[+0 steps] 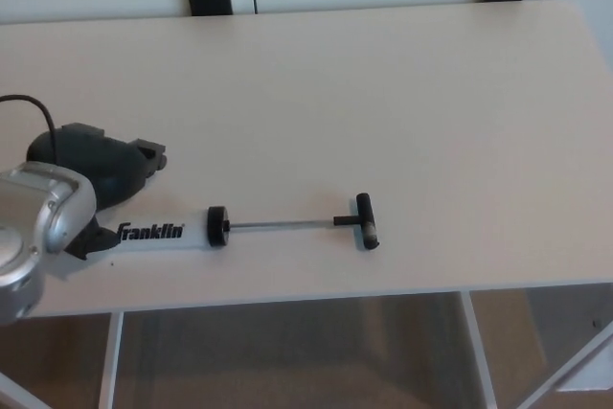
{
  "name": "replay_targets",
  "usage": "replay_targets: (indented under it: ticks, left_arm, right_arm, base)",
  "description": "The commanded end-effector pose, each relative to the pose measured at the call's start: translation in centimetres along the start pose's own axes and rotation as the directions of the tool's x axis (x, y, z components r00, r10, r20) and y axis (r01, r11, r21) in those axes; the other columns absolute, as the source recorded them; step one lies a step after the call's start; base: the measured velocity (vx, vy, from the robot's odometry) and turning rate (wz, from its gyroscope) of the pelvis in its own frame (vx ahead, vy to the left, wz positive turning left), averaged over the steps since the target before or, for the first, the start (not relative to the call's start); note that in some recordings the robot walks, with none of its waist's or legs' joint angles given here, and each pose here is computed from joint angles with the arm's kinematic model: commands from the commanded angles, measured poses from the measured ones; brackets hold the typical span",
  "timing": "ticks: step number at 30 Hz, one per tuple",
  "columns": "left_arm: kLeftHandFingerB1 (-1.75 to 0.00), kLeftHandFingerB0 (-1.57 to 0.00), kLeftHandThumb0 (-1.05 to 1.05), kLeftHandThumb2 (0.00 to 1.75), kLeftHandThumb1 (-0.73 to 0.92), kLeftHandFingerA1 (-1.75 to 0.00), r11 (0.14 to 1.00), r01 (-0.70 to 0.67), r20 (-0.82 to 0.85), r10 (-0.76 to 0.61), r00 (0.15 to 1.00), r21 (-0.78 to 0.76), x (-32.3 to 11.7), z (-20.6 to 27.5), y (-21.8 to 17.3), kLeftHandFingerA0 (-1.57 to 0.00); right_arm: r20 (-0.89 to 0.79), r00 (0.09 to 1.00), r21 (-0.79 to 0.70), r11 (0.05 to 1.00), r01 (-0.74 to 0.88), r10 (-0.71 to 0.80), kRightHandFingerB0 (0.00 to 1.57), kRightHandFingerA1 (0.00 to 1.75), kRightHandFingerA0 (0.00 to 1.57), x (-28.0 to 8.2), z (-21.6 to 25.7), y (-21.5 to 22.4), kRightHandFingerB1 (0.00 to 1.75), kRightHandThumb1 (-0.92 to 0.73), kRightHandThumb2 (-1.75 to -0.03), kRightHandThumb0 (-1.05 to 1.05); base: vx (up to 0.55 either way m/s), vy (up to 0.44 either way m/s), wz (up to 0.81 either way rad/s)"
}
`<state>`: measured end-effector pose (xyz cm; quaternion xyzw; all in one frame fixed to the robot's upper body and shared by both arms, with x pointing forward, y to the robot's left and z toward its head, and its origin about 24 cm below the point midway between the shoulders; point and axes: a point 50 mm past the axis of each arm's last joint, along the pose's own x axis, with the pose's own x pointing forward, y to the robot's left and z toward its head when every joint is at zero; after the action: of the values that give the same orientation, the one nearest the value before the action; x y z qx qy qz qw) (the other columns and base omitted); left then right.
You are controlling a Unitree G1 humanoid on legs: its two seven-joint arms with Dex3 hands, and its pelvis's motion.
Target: The robot walks towards a desk on which an air pump is kept in the middle. It lifts it up and holds it with its left hand and uses its right hand to compress it by pushing its handle inwards.
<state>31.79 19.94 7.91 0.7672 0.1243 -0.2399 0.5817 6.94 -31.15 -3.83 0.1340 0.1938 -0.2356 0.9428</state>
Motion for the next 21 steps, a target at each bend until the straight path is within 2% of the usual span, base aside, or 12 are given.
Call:
replay_targets:
  ticks: [1,3,4,5,8,9,14,17,20,21]
  left_arm:
    - [-0.48,0.00,-0.27,0.95,0.46,-0.49,0.993,0.022,0.051,-0.028,0.998,0.119,-0.2,1.2,-0.2,-0.01]
    - [-0.48,0.00,-0.27,0.94,0.45,-0.49,0.993,0.016,0.069,-0.024,0.997,0.118,-0.3,1.6,0.0,-0.01]
    - [-0.47,0.00,-0.27,0.94,0.45,-0.49,0.993,0.014,0.074,-0.023,0.997,0.120,-0.4,1.7,0.0,-0.01]
    - [-0.48,0.00,-0.27,0.95,0.46,-0.49,0.993,0.017,0.080,-0.026,0.996,0.116,-0.4,1.9,-0.1,0.00]
    - [-0.48,0.00,-0.27,0.95,0.46,-0.49,0.994,0.023,0.087,-0.032,0.996,0.111,-0.4,2.1,-0.2,0.00]
    - [-0.32,-0.10,-0.44,0.63,0.46,-0.35,0.993,0.025,0.088,-0.035,0.996,0.112,-0.4,2.2,-0.3,-0.15]
    - [-0.34,-0.10,-0.47,0.66,0.42,-0.39,0.993,0.054,0.085,-0.063,0.994,0.105,-0.2,2.5,-0.8,-0.22]
    - [-0.35,-0.10,-0.53,0.68,0.41,-0.42,0.992,0.073,0.085,-0.082,0.993,0.104,-0.1,2.6,-1.2,-0.25]
    - [-0.35,-0.10,-0.54,0.68,0.40,-0.42,0.991,0.094,0.086,-0.102,0.991,0.094,0.0,2.8,-1.7,-0.25]
    - [-0.35,-0.10,-0.57,0.69,0.41,-0.42,0.991,0.099,0.087,-0.107,0.990,0.088,0.0,2.9,-1.8,-0.23]
  right_arm:
    - [-0.005,1.000,0.040,0.999,0.031,-0.031,0.57,0.60,0.73,0.0,0.2,-0.5,0.52,-0.43,-0.65,-0.32]
    - [-0.002,1.000,0.040,0.999,0.027,-0.027,0.57,0.60,0.76,-0.1,0.2,-0.4,0.52,-0.43,-0.65,-0.32]
    - [-0.002,1.000,0.039,0.999,0.028,-0.028,0.59,0.53,0.79,-0.1,0.2,-0.4,0.45,-0.51,-0.55,-0.23]
    - [-0.004,1.000,0.037,0.999,0.028,-0.028,0.54,0.59,0.68,-0.1,0.1,-0.4,0.52,-0.44,-0.66,-0.31]
    - [-0.007,1.000,0.034,0.999,0.027,-0.027,0.54,0.59,0.68,-0.2,0.0,-0.4,0.52,-0.44,-0.66,-0.31]
    - [-0.010,0.999,0.030,0.999,0.031,-0.031,0.57,0.59,0.71,-0.1,0.0,-0.4,0.52,-0.41,-0.67,-0.35]
    - [-0.011,0.999,0.035,0.999,0.041,-0.041,0.57,0.60,0.76,-0.2,0.1,-0.3,0.52,-0.41,-0.65,-0.33]
    - [-0.009,0.999,0.036,0.999,0.038,-0.038,0.57,0.59,0.72,-0.2,0.1,-0.4,0.52,-0.44,-0.67,-0.32]
    - [-0.005,0.999,0.030,0.999,0.034,-0.033,0.56,0.60,0.70,-0.1,0.1,-0.4,0.52,-0.44,-0.67,-0.33]
    - [-0.003,1.000,0.047,0.998,0.029,-0.028,0.58,0.61,0.75,-0.1,0.1,-0.4,0.53,-0.42,-0.65,-0.31]
  base:
    - [0.00,0.000,0.00]
    - [0.00,0.000,0.00]
    - [0.00,0.000,0.00]
    - [0.00,0.000,0.00]
    - [0.00,0.000,0.00]
    - [0.00,0.000,0.00]
    - [0.00,0.000,0.00]
    - [0.00,0.000,0.00]
    - [0.00,0.000,0.00]
    - [0.00,0.000,0.00]
